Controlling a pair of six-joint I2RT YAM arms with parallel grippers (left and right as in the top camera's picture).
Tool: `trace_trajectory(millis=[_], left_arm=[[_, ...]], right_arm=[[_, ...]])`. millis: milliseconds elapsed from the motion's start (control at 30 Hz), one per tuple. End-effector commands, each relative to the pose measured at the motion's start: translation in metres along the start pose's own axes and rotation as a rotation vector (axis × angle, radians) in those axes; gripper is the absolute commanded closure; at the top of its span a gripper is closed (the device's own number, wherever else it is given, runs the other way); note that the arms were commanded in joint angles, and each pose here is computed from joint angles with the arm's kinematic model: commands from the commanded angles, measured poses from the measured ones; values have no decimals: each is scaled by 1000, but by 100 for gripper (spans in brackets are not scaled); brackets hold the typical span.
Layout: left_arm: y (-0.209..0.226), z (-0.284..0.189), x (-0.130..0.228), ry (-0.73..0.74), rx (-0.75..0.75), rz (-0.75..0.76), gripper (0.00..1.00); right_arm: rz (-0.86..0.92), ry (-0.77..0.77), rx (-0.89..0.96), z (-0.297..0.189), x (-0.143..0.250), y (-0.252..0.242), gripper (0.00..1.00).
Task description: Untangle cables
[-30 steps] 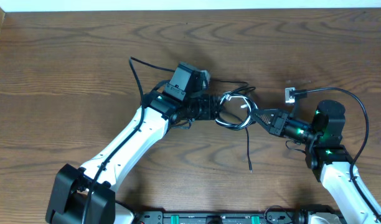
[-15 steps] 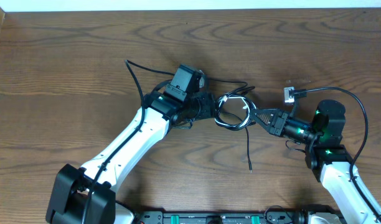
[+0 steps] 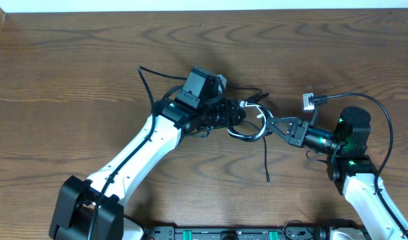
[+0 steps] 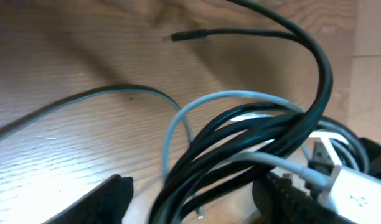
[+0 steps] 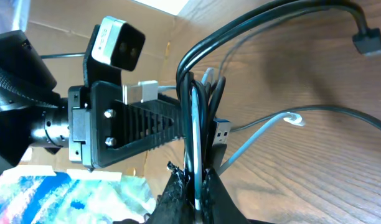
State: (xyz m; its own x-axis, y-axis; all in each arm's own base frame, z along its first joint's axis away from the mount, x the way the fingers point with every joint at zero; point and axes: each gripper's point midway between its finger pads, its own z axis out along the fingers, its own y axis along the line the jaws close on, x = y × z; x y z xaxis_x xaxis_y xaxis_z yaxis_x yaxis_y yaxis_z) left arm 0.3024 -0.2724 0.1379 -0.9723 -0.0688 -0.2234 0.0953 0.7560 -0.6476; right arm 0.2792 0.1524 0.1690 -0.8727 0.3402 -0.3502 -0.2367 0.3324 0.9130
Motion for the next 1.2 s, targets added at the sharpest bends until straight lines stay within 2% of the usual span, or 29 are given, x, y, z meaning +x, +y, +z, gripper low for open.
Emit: trace_trajectory(millis=[0, 67, 100, 233, 433, 633, 700, 833, 933, 1167], left_arm=[[-13, 4, 8, 17, 28, 29, 65], [-15, 4, 8, 15, 32, 35, 89], [-14, 4, 8, 13, 32, 34, 92], [-8, -1, -4, -17, 33, -13, 92], [-11, -18, -38, -69, 155, -249, 92], [-14, -29, -66, -155, 217, -319, 92], [-13, -30, -70, -173, 212, -353, 92], [-19, -30, -64, -132, 244, -345, 92], [-32, -32, -54, -60, 311, -325, 92], [-81, -54, -38, 81, 553, -177, 92]], right_arm=[[9, 30, -42, 0, 4, 9, 99], [6, 29, -43, 0, 4, 10, 99], [6, 29, -42, 0, 4, 10, 99], [-76, -2, -11, 0, -1, 4, 99], [-215, -51, 61, 3, -9, -6, 99], [-221, -10, 60, 14, 4, -4, 99], [-210, 0, 122, 17, 10, -16, 99], [-135, -79, 380, 5, 3, -64, 99], [-148, -153, 507, -6, -10, -83, 99], [-195, -240, 574, -14, -29, -88, 99]])
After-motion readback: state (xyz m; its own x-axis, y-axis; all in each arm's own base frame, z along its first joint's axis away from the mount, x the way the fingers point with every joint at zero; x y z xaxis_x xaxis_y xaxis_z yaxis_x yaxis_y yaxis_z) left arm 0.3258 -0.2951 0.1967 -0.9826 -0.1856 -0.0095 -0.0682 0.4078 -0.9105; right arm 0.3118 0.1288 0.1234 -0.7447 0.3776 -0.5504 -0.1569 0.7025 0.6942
